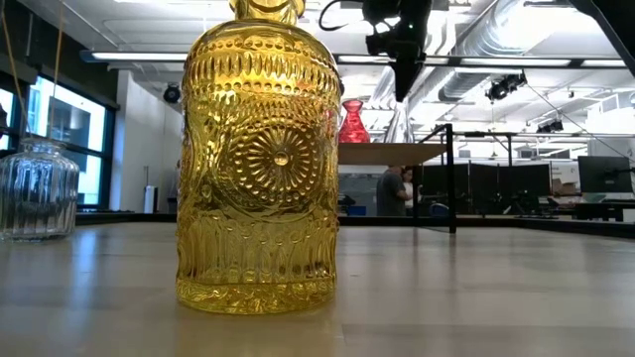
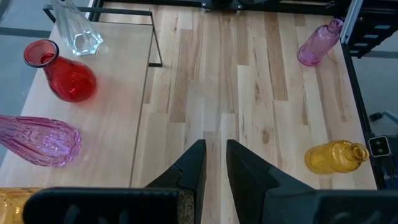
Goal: Sort vases onto shelf
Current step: Put the right transparent vase on the shelf
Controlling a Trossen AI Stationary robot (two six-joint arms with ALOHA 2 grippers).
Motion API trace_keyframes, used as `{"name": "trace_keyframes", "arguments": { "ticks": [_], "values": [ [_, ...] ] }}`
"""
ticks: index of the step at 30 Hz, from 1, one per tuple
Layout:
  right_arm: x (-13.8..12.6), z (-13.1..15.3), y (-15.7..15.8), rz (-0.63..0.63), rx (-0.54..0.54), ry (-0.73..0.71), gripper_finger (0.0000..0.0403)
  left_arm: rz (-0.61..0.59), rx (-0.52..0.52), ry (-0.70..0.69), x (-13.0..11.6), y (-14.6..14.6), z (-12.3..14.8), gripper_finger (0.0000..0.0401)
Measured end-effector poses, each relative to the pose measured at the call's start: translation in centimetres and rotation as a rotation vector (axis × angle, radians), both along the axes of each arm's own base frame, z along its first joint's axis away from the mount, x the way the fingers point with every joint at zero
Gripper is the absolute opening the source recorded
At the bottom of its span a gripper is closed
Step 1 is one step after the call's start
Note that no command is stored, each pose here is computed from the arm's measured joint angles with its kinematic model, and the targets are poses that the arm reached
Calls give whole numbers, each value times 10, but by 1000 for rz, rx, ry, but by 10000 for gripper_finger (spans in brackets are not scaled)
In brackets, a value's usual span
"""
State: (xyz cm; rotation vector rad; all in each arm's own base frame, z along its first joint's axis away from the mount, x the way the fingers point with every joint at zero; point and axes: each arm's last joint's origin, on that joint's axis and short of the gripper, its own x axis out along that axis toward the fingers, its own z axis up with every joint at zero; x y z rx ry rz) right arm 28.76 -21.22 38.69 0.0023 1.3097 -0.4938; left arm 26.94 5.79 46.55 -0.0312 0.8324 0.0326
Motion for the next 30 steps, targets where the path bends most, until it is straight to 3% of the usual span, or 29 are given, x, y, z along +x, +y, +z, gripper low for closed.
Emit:
{"name": "trace_keyframes", "arguments": {
  "ticks": [14,30],
  "values": [
    [-1,0,1,-4,5,6,53,-1,0,0,0,0,0,55],
    [0,1,0,-7,-4,-9,99,-17,15,1,0,0,0,55]
  ]
}}
